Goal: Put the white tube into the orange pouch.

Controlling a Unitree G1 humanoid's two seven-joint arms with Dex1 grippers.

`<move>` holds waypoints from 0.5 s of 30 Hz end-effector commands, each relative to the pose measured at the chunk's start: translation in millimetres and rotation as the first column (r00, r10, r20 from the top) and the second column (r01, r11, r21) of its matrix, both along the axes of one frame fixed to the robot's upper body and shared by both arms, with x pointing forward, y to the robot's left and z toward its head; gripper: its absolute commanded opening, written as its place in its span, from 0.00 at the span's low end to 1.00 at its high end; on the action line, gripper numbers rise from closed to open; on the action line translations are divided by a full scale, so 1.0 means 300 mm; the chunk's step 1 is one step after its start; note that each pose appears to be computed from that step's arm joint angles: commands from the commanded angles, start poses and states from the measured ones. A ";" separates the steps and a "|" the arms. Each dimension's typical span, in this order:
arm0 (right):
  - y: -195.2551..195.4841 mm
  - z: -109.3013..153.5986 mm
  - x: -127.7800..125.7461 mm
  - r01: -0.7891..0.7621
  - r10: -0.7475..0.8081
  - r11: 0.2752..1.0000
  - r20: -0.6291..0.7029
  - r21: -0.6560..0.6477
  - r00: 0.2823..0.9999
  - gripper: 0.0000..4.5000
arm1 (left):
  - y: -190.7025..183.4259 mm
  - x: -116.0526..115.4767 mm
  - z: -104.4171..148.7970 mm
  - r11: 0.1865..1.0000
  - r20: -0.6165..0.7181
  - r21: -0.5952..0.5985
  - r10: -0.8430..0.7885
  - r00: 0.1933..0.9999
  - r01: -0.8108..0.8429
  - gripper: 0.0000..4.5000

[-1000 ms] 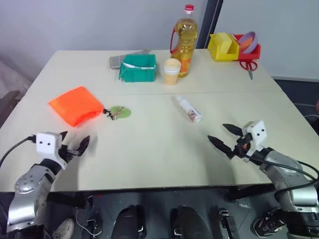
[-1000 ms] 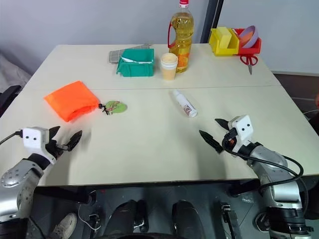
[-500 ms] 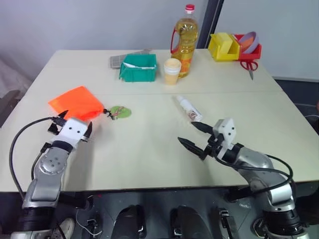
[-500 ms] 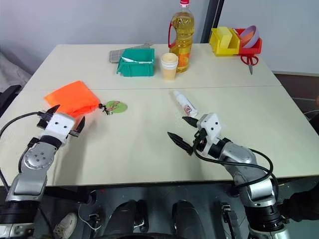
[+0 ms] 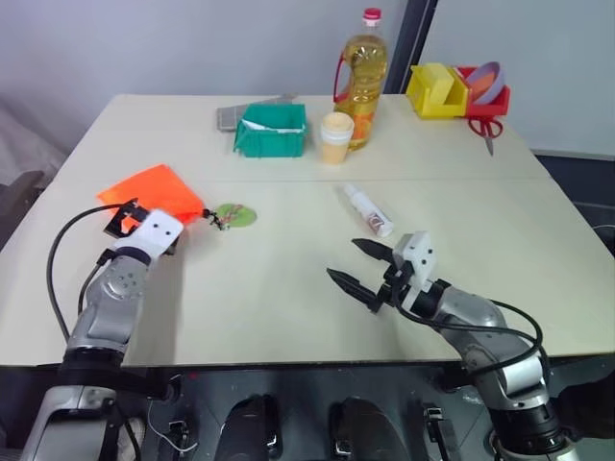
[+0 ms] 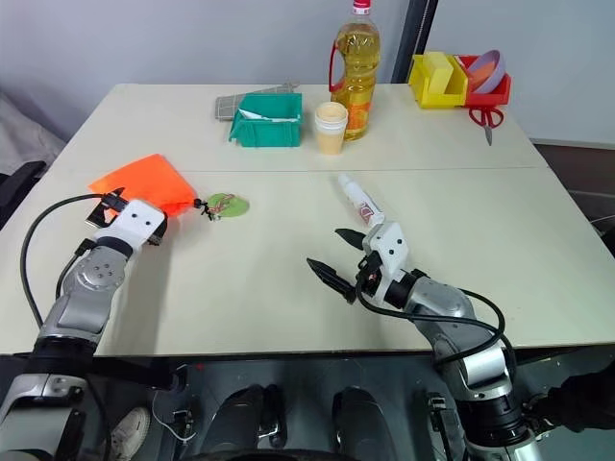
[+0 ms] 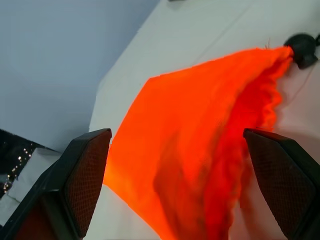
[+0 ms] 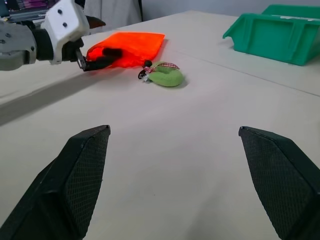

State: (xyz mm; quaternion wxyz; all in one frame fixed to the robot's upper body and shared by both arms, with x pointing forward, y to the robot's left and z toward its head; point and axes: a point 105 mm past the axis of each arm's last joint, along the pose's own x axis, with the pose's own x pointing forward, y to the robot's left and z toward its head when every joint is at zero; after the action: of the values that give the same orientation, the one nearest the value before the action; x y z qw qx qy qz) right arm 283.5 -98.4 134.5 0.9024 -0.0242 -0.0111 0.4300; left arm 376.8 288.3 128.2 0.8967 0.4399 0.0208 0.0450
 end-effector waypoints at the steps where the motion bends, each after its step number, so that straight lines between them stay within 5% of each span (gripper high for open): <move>1: 0.010 0.038 -0.017 -0.008 0.007 1.000 0.050 0.018 0.999 1.00 | 0.006 0.011 0.066 0.999 0.063 0.043 -0.004 0.998 0.001 0.80; 8: 0.013 0.028 -0.015 -0.008 0.008 1.000 0.043 0.016 0.999 1.00 | 0.013 0.010 0.098 0.999 0.090 0.037 -0.007 0.996 0.004 0.01; 15: 0.023 0.033 -0.004 -0.020 0.019 1.000 0.050 0.013 0.999 1.00 | 0.011 0.003 0.094 1.000 0.076 -0.007 -0.013 0.997 0.014 0.01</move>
State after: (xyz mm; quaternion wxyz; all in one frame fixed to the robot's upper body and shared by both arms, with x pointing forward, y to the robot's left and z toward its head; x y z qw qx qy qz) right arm 282.9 -95.2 132.6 0.9017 -0.0261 -0.0094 0.4315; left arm 379.2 290.4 139.2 0.8969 0.4396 0.0081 0.0470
